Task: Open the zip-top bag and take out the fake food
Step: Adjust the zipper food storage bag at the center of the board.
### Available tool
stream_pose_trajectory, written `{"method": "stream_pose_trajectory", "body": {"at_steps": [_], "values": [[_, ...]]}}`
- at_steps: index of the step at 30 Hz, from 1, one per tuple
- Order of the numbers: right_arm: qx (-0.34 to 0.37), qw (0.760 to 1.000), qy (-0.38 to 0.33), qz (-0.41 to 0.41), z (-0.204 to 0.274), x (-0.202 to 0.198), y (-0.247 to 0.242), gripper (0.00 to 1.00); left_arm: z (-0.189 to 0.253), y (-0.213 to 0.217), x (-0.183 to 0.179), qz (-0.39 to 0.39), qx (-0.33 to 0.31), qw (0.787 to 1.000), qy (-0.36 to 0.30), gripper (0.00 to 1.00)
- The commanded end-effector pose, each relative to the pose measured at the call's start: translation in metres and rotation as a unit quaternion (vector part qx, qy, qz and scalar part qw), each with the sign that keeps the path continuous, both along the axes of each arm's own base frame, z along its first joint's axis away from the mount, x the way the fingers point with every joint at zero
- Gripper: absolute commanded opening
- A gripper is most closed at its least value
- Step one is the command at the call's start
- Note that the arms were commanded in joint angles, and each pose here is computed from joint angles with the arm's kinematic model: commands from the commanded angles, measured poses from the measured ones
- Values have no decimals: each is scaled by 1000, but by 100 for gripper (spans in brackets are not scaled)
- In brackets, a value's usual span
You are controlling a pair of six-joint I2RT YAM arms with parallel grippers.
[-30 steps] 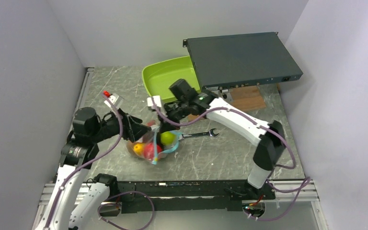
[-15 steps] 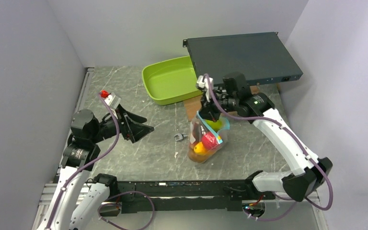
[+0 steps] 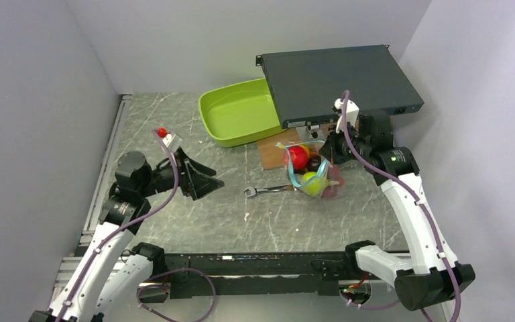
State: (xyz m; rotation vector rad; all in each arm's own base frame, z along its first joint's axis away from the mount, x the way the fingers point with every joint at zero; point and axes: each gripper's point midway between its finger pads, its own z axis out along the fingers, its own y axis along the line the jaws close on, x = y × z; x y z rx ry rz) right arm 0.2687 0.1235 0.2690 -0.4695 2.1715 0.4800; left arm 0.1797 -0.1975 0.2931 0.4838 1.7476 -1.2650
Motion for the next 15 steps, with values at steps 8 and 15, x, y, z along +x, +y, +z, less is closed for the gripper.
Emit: {"method": "stream_pose_trajectory", "body": {"at_steps": [8,15], "values": [[151,984,76,65,-39,-1,51,0,0,-80,-10,-61,-36,997,-44,78],[179,974,77,118,-47,-5,68,0,-27,-134,5,-46,0,993,-106,77]]}}
